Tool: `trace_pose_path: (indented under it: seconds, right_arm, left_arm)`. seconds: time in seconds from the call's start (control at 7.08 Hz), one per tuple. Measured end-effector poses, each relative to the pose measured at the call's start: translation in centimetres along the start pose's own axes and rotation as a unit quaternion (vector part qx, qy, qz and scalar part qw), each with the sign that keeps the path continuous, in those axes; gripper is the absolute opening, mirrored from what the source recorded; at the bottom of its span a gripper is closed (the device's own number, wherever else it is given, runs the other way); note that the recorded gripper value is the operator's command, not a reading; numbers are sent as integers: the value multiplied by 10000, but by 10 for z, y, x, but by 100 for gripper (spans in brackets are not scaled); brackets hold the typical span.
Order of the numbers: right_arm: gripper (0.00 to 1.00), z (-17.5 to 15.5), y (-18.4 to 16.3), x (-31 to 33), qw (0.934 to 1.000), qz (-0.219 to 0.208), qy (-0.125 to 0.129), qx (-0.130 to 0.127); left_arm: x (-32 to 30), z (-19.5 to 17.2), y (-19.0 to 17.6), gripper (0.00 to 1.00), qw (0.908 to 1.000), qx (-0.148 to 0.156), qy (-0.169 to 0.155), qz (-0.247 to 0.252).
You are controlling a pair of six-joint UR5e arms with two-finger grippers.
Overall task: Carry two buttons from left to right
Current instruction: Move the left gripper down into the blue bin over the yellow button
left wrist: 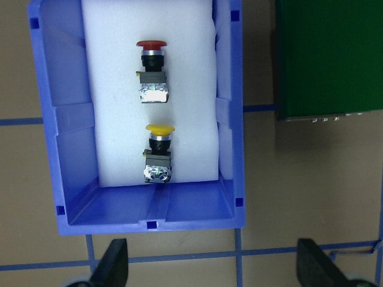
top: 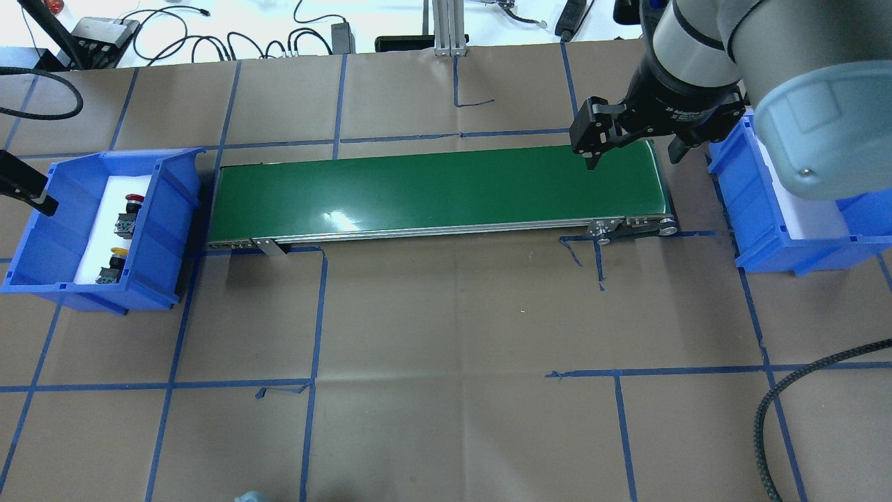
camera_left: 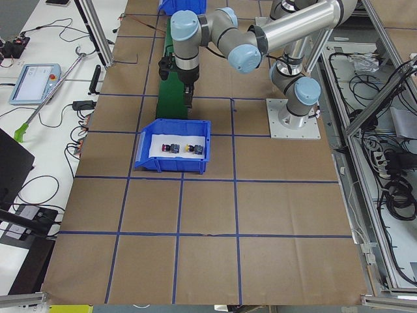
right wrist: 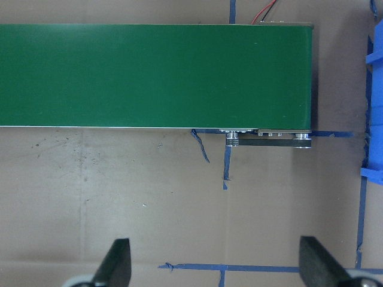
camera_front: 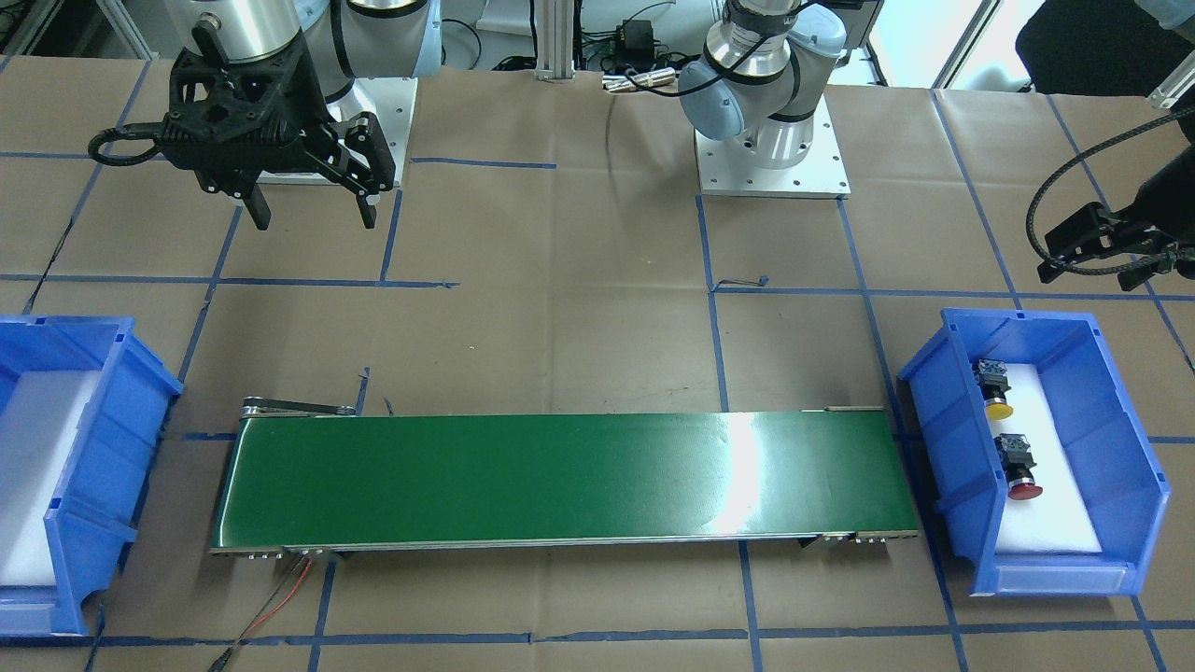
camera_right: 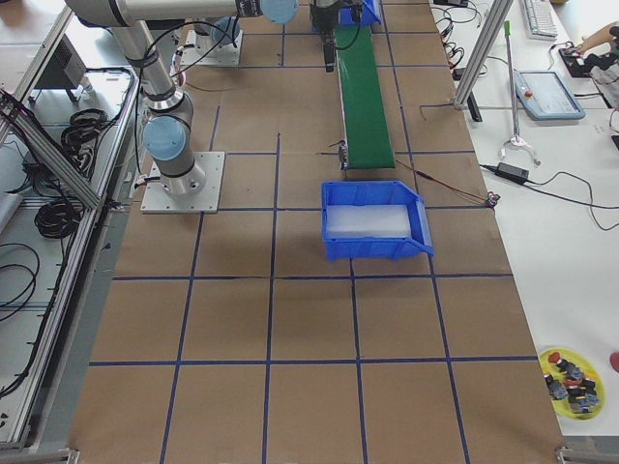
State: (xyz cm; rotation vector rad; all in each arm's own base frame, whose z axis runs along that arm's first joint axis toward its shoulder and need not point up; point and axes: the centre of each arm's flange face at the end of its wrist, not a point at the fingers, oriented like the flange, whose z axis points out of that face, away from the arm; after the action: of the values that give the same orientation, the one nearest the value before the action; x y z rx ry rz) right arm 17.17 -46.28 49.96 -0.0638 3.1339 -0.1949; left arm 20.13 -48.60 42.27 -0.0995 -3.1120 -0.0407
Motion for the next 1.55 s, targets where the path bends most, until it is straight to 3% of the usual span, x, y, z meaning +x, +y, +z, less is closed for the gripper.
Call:
trace_pose_path:
  seconds: [0.99,1.55]
  right_arm:
    - [100,9,-5,0,10000,44,15,-79]
    - [100,9,-5,1,9999,34,56,-94]
  left_arm:
    - [-12,106,-5,99,9988,418,-263,10]
    - [-18,140,-11,98,9992,354,-209,-19]
